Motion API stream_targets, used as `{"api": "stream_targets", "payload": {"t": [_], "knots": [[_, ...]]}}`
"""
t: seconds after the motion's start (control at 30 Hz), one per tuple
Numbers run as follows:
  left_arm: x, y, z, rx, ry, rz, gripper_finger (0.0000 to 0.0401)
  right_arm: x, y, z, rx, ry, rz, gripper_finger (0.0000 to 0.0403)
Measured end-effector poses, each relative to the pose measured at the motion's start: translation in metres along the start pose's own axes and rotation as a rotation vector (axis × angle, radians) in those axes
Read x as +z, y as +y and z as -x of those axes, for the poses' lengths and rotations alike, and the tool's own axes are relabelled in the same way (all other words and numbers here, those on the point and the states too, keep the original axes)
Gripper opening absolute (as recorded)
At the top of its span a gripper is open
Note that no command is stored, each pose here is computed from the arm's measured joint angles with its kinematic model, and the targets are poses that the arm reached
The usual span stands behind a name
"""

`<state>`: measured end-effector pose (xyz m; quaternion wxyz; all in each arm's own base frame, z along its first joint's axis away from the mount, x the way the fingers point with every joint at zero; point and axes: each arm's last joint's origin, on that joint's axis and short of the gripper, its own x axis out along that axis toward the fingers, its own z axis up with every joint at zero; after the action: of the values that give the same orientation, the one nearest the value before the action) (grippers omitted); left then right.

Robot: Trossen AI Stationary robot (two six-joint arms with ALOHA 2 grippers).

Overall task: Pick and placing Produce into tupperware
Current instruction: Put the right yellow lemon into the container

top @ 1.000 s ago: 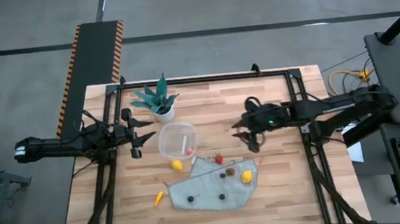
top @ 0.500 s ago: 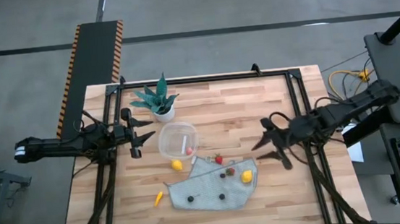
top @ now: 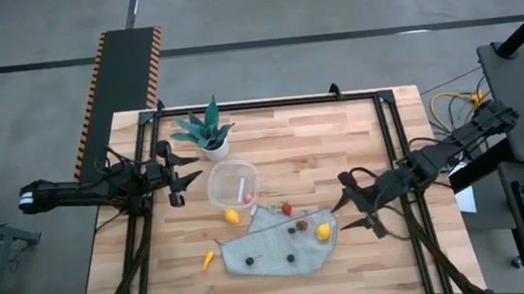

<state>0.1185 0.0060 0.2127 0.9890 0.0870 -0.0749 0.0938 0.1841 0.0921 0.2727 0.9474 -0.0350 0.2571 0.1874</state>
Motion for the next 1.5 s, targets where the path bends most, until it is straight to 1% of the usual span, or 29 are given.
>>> {"api": "stream_targets", "payload": {"t": [0.13, 0.2, 0.27, 0.37, 0.53, 0.67, 0.77, 0.93, 1.13, 1.5], "knots": [[-0.001, 0.0, 0.0, 0.01, 0.008, -0.002, 0.0157, 0.006, -0.001, -0.009, -0.096, 0.13, 0.039, 0.0284], [-0.002, 0.0, 0.0, 0.014, 0.009, -0.002, 0.0157, 0.011, 0.0, -0.015, -0.102, 0.216, 0.05, 0.0303], [-0.003, 0.0, 0.0, 0.021, 0.014, -0.003, 0.0157, 0.019, 0.001, -0.021, -0.106, 0.288, 0.059, 0.0312], [-0.004, 0.0, 0.0, 0.027, 0.023, -0.005, 0.0157, 0.032, 0.002, -0.03, -0.112, 0.396, 0.072, 0.0313], [-0.005, 0.0, 0.0, 0.026, 0.027, -0.006, 0.0157, 0.054, 0.005, -0.048, -0.119, 0.55, 0.09, 0.0302], [-0.005, 0.0, 0.0, 0.026, 0.027, -0.005, 0.0157, 0.061, 0.007, -0.065, -0.124, 0.688, 0.104, 0.0298], [-0.005, 0.0, 0.0, 0.026, 0.028, -0.006, 0.0157, 0.06, 0.007, -0.078, -0.131, 0.778, 0.113, 0.0297], [-0.006, 0.0, 0.0, 0.025, 0.032, -0.007, 0.0157, 0.052, 0.008, -0.1, -0.143, 0.843, 0.106, 0.0297], [-0.006, 0.0, 0.0, 0.025, 0.032, -0.007, 0.0157, 0.039, 0.008, -0.115, -0.173, 0.892, 0.048, 0.0297], [-0.007, -0.001, -0.001, 0.022, 0.045, -0.009, 0.0157, 0.029, 0.009, -0.128, -0.184, 0.829, -0.016, 0.0297]]}}
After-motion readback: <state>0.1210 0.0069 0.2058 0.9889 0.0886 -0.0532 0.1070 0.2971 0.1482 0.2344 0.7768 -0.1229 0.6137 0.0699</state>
